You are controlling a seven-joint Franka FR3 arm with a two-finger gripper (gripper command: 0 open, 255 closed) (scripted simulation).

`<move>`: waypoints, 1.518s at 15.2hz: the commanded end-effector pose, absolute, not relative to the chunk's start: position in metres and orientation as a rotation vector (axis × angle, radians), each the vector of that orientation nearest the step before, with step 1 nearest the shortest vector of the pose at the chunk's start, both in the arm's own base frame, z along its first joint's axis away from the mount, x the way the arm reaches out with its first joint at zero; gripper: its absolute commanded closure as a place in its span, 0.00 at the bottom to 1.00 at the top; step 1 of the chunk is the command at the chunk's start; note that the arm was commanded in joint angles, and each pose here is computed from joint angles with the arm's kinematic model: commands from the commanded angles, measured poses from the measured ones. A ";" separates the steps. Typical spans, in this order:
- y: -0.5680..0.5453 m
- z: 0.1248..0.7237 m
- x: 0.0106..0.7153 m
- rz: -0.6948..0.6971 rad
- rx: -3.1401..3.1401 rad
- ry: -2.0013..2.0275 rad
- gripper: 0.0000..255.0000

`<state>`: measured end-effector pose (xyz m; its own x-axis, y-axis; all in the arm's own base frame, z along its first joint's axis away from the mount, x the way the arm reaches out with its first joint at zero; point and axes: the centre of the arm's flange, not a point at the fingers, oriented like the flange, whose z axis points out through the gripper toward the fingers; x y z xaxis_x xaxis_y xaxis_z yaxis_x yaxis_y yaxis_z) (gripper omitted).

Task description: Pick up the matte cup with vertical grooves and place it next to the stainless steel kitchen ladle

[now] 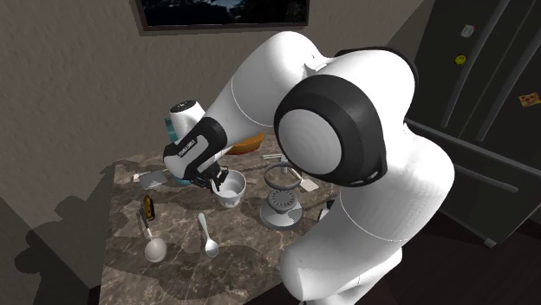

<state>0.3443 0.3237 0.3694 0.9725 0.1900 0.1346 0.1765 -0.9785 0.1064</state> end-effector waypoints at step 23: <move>0.328 0.418 0.337 0.221 3.027 0.282 0.00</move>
<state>0.3366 0.3281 0.4182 0.9724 0.1901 0.1354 0.1765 -0.9786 0.1061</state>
